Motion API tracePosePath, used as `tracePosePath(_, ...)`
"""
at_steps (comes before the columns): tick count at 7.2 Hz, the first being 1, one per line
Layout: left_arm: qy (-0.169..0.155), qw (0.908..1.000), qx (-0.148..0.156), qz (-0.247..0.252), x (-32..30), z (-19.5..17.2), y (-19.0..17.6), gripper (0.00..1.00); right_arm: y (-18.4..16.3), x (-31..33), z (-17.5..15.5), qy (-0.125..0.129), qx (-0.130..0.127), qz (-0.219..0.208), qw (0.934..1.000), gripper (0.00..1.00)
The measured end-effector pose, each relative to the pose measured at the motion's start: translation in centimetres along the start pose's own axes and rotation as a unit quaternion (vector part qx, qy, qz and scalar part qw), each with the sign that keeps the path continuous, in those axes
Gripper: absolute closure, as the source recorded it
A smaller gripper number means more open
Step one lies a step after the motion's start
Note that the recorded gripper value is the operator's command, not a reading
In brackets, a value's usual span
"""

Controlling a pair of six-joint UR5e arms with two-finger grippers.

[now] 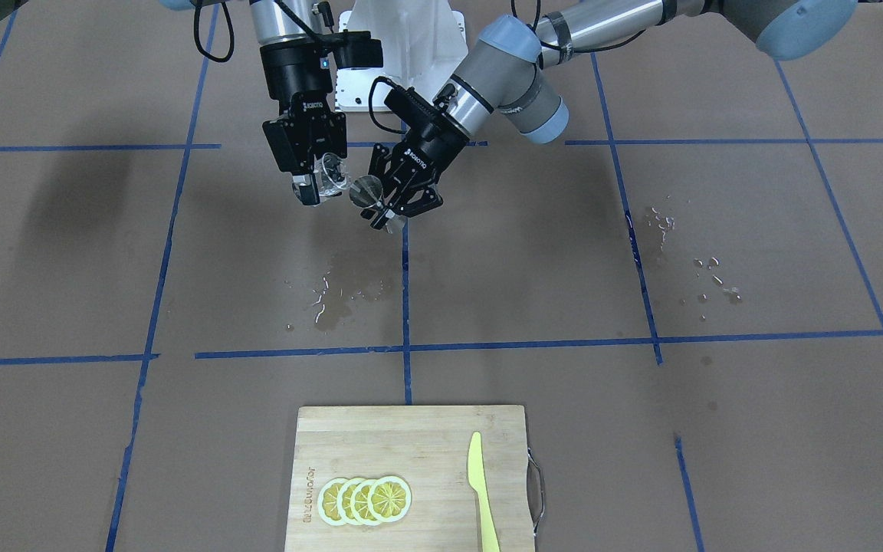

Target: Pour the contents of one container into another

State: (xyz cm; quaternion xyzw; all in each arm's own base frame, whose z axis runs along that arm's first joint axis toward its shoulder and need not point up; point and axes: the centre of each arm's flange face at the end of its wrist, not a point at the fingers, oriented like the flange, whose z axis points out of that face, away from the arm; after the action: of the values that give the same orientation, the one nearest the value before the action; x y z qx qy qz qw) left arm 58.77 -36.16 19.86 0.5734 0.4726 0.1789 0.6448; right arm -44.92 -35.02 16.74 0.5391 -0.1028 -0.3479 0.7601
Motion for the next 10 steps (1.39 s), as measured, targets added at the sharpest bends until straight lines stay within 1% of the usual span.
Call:
tracePosePath(3,-0.002,1.0000,0.001,0.000,-0.3,0.0,-0.1,1.00,-1.2,0.1,-0.3,0.020,-0.007,-0.068,0.9974,1.00)
tracePosePath(6,-0.002,1.0000,0.001,0.000,-0.3,0.0,-0.1,1.00,-1.7,0.2,-0.5,0.029,-0.012,-0.105,0.9939,1.00)
tracePosePath(8,-0.002,1.0000,0.001,0.000,-0.3,0.0,-0.1,1.00,-1.8,0.4,-0.5,0.040,-0.014,-0.130,0.9906,1.00)
tracePosePath(10,-0.002,1.0000,0.001,0.000,-0.3,0.0,-0.1,1.00,-3.3,1.1,-1.1,0.054,-0.018,-0.149,0.9872,1.00)
